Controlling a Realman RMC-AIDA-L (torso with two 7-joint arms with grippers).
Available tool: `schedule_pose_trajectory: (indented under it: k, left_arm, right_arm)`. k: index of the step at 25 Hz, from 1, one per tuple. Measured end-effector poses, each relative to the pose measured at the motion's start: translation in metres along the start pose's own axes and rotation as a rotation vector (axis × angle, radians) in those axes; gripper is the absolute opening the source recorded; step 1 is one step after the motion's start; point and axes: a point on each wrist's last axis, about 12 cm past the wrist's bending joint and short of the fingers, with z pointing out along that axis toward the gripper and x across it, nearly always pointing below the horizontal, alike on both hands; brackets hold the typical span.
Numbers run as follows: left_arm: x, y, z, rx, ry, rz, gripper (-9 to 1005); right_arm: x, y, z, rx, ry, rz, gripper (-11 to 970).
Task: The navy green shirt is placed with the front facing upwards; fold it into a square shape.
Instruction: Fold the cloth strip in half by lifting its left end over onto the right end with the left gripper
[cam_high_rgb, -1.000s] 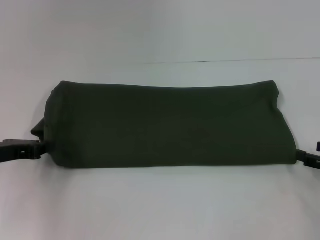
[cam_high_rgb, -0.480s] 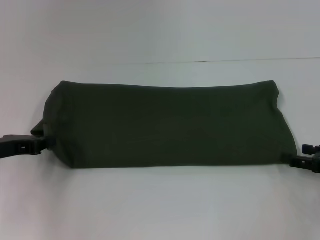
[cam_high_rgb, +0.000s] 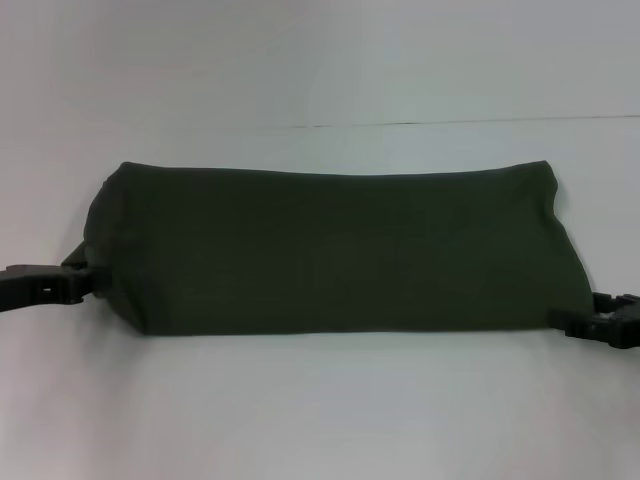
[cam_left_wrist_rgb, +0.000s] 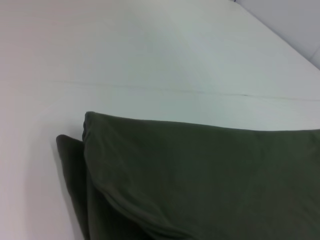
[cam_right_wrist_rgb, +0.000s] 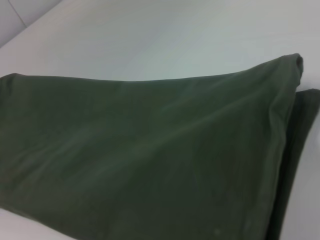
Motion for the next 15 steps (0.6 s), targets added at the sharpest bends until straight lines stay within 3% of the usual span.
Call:
schedule_pose_trajectory:
  k: [11, 15]
  left_arm:
    - [-0.0049, -0.0003, 0.0021, -0.001, -0.015, 0.007, 14]
    - [-0.0050, -0.0003, 0.0024, -0.001, -0.014, 0.013, 14]
  right_arm:
    - [-0.0018, 0.0046, 0.0068, -0.023, 0.018, -0.013, 904]
    - [-0.0016, 0.0056, 0.0084, -0.026, 0.032, -0.021, 748]
